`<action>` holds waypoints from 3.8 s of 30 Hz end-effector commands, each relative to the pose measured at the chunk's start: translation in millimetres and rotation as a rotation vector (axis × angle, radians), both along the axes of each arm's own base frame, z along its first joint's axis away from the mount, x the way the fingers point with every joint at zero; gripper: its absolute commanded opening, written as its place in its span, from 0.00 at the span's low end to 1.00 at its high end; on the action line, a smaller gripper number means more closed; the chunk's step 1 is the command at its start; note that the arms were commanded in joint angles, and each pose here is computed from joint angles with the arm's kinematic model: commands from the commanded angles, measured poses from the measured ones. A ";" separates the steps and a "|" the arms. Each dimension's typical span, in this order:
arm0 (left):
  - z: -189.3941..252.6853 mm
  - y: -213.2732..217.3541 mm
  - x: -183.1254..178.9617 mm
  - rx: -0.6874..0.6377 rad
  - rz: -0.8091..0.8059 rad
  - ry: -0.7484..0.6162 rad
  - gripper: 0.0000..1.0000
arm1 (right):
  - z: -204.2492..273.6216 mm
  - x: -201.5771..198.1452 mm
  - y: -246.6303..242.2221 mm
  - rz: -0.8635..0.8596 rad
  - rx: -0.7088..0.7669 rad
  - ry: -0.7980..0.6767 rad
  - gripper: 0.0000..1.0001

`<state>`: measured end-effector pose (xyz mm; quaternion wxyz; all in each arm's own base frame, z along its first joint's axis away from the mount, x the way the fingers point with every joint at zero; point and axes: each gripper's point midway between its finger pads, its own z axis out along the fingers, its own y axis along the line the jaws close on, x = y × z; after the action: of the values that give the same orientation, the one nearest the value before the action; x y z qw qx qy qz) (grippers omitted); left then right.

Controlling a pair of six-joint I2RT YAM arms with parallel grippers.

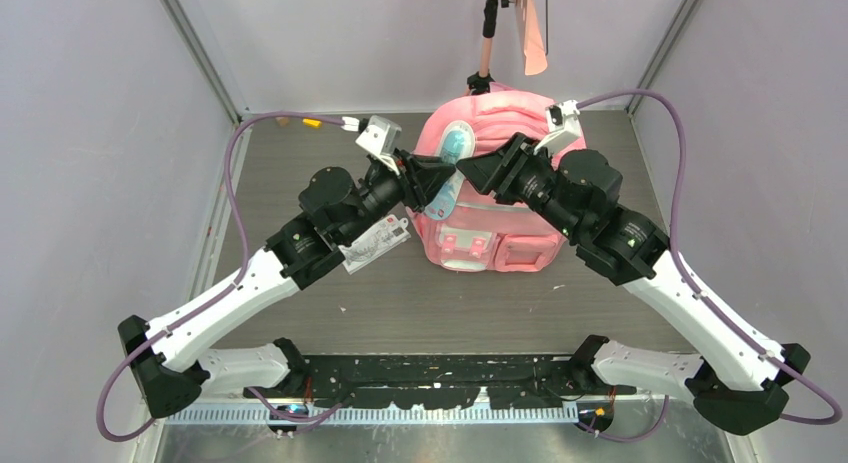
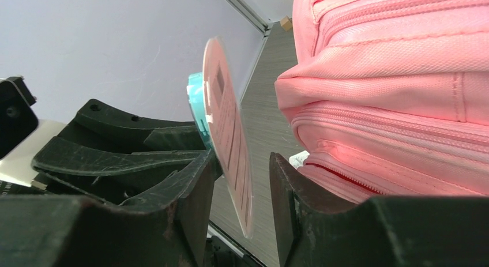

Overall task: Pack the student bag
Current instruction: Pick up the stationery from the center of the board, then place the stationery in the student bag.

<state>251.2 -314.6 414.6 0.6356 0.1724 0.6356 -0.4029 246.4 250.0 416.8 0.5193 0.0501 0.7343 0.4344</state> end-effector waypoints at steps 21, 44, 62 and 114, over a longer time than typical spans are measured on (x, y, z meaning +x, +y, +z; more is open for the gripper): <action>-5.7 7.9 -32.9 0.154 -0.127 -0.125 0.84 | 71.0 11.0 -39.7 -0.030 -0.339 -0.315 0.00; -39.8 -37.7 -27.3 0.349 -0.376 -0.171 0.62 | 61.5 -21.1 -77.4 0.371 -0.717 -0.532 0.00; -33.0 -43.0 -14.3 0.369 -0.341 -0.278 0.56 | 68.5 -9.1 -72.1 0.439 -0.803 -0.580 0.00; -102.2 -37.3 -29.0 0.494 -0.386 -0.209 0.01 | 36.0 -36.1 -55.4 0.746 -0.803 -0.563 0.00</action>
<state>229.3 -353.6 355.1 0.6017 0.4568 0.5601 -0.3400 225.5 192.1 439.6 0.4744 -0.5097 0.6710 0.2549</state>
